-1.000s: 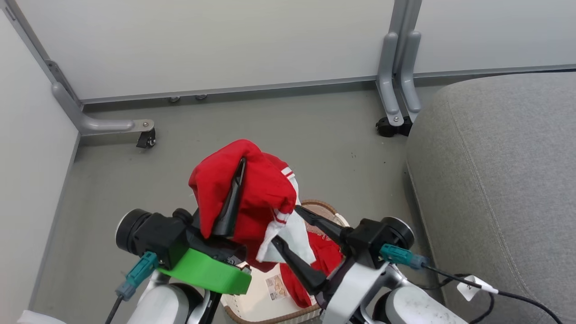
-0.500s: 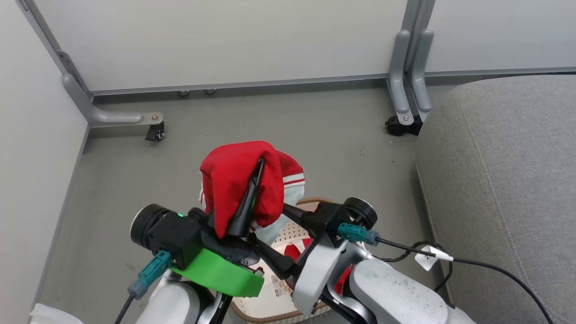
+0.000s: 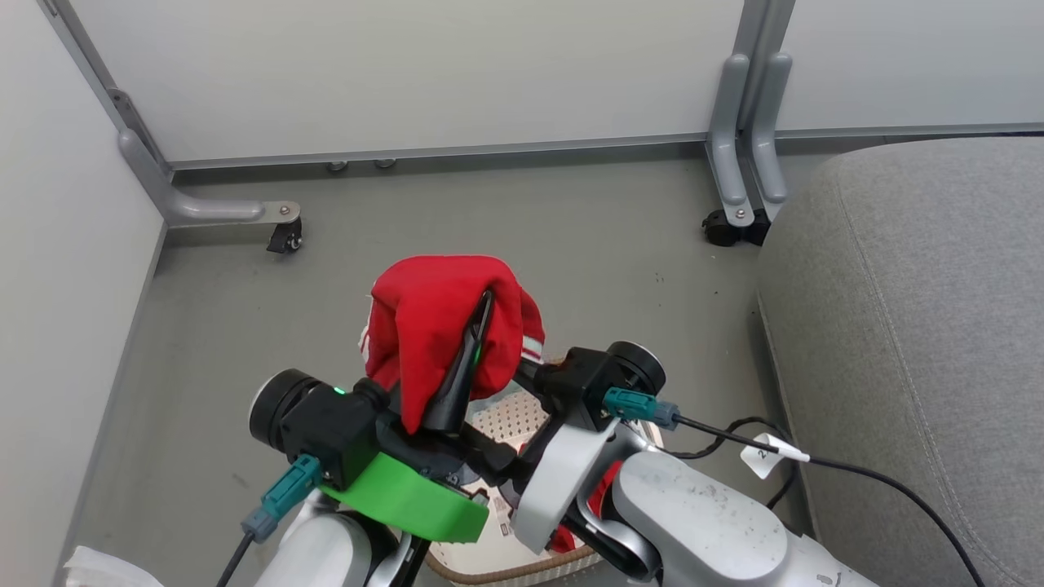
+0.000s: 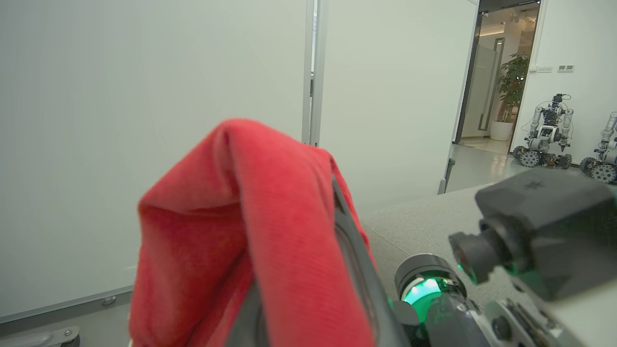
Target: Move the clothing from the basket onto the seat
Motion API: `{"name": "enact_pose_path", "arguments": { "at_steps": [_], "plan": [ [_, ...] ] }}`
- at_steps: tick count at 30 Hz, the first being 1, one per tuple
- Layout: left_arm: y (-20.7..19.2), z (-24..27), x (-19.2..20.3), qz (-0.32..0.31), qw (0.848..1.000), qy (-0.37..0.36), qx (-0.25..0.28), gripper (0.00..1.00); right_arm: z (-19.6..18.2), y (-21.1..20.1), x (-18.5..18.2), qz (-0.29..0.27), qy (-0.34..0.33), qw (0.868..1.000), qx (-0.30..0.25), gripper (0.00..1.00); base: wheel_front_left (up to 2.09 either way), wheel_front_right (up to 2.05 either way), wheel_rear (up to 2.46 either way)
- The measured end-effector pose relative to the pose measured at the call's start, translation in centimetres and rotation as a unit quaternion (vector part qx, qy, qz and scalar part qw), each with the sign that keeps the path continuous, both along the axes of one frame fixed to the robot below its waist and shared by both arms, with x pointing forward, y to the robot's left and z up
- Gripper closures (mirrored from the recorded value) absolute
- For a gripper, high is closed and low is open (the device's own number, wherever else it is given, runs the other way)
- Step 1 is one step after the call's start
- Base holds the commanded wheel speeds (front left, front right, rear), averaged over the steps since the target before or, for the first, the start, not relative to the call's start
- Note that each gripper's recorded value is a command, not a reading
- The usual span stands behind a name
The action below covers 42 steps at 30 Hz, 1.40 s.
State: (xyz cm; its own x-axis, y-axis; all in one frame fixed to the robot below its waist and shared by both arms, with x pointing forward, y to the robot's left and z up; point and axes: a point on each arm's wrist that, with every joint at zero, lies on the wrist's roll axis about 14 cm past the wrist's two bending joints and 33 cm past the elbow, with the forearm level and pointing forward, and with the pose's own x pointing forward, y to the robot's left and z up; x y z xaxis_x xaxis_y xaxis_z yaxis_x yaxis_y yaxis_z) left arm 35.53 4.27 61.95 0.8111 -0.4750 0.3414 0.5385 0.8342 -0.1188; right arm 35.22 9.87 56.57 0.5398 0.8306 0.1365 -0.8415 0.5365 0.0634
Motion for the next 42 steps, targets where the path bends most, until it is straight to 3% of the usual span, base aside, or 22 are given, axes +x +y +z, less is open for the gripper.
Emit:
{"name": "enact_pose_path", "arguments": {
  "at_steps": [4,5,6,7,8,37,38,39,42],
  "plan": [
    [-0.11,-0.05,-0.05,-0.002,1.0,0.001,0.0,1.0,0.51,0.28,-0.16,0.006,0.0,1.0,0.013,0.0,0.0,0.0,0.0],
    [-0.13,-0.07,-0.04,-0.002,1.0,0.002,0.0,1.0,0.59,0.3,-0.18,0.007,0.002,1.0,0.016,0.14,0.0,0.0,0.0],
    [-0.16,-0.04,-0.03,-0.003,1.0,0.001,0.0,1.0,0.62,0.37,-0.23,0.008,0.003,1.0,0.017,0.61,0.0,0.0,0.0],
    [-0.17,0.01,-0.04,-0.003,1.0,0.001,0.0,1.0,0.76,0.41,-0.26,0.009,0.003,1.0,0.02,0.85,0.0,0.0,0.0],
    [-0.19,0.02,-0.05,-0.003,1.0,0.001,0.0,1.0,0.87,0.45,-0.27,0.01,0.004,1.0,0.023,1.0,0.0,0.0,0.0],
    [-0.18,-0.04,-0.14,-0.001,1.0,0.005,-0.003,1.0,0.57,0.25,-0.17,0.007,0.019,0.999,0.027,1.0,0.0,0.0,0.0],
    [-0.04,0.04,-0.09,0.003,1.0,0.003,-0.004,0.69,0.6,0.26,-0.18,0.007,0.018,0.999,0.027,1.0,0.0,0.0,0.0],
    [0.09,-0.01,-0.02,0.008,1.0,0.002,-0.001,0.0,0.62,0.25,-0.19,0.007,0.018,0.999,0.027,1.0,0.0,0.0,0.0],
    [0.29,-0.07,0.05,0.018,1.0,-0.005,0.014,0.0,0.69,0.22,-0.17,0.006,0.017,0.999,0.028,1.0,0.0,0.0,0.0]
  ]
}}
